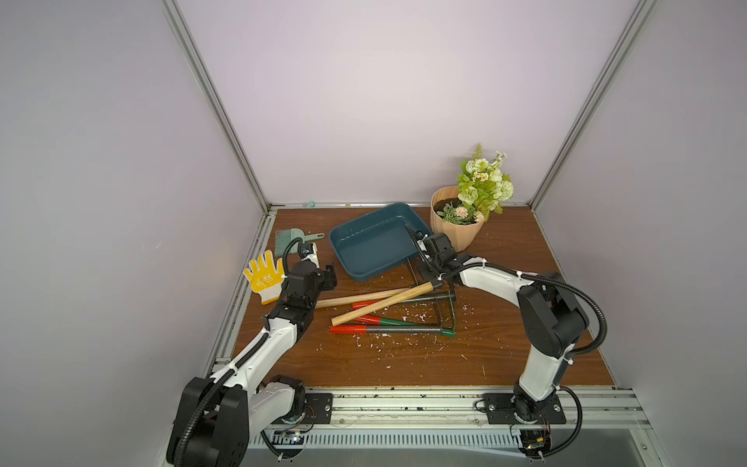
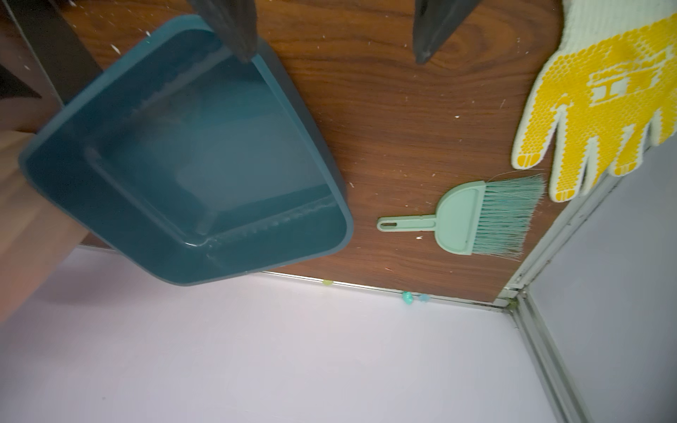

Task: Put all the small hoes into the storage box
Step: Pick up the hoe from the center of the board.

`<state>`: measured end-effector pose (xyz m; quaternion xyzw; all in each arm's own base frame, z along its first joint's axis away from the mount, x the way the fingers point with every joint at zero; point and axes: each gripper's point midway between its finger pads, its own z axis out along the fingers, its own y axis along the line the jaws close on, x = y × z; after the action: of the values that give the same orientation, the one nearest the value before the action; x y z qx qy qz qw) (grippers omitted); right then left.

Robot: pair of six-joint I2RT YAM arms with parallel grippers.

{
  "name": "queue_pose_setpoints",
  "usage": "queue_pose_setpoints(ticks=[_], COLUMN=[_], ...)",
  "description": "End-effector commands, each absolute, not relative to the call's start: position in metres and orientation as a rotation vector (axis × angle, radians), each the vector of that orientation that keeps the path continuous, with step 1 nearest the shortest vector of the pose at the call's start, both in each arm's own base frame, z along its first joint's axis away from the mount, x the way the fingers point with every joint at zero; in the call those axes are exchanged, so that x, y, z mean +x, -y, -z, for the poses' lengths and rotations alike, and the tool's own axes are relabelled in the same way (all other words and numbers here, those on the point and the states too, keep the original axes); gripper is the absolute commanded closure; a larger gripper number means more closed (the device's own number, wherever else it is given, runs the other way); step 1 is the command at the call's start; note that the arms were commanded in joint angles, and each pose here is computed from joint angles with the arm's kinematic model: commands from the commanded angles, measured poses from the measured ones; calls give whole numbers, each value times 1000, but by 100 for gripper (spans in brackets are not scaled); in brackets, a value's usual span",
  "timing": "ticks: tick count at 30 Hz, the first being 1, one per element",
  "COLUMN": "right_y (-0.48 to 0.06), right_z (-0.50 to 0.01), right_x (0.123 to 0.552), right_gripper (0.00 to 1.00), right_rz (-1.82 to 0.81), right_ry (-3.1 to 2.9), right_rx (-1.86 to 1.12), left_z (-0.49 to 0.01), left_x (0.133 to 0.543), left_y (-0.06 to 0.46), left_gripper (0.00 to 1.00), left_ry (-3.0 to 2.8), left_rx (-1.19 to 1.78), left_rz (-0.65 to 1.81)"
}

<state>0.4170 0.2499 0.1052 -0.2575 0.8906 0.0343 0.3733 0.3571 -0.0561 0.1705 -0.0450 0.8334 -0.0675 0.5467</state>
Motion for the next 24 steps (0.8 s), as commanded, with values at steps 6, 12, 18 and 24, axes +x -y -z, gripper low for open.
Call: queue_pose_setpoints(ticks=[6,12,18,24], right_y=[-231,-238,-250,-254], right_z=[-220,-268,-301,-325], right_x=[438,439,432,428], right_gripper=[100,100,100,100], right_rz=[-1,-76,-101,-108], right_ry=[-1984,-1821,-1662,-1568], right_rx=[-618,-702,-832,-869], left_z=[-196,-190,-183,-181], left_x=[349,327,305,297], left_y=[135,201,246,257], left_gripper=[33,35,38,39], left_ry=[-1903,-1910,-1931,-1945], left_rx=[235,584,829,938], left_rz=[526,797,913,941])
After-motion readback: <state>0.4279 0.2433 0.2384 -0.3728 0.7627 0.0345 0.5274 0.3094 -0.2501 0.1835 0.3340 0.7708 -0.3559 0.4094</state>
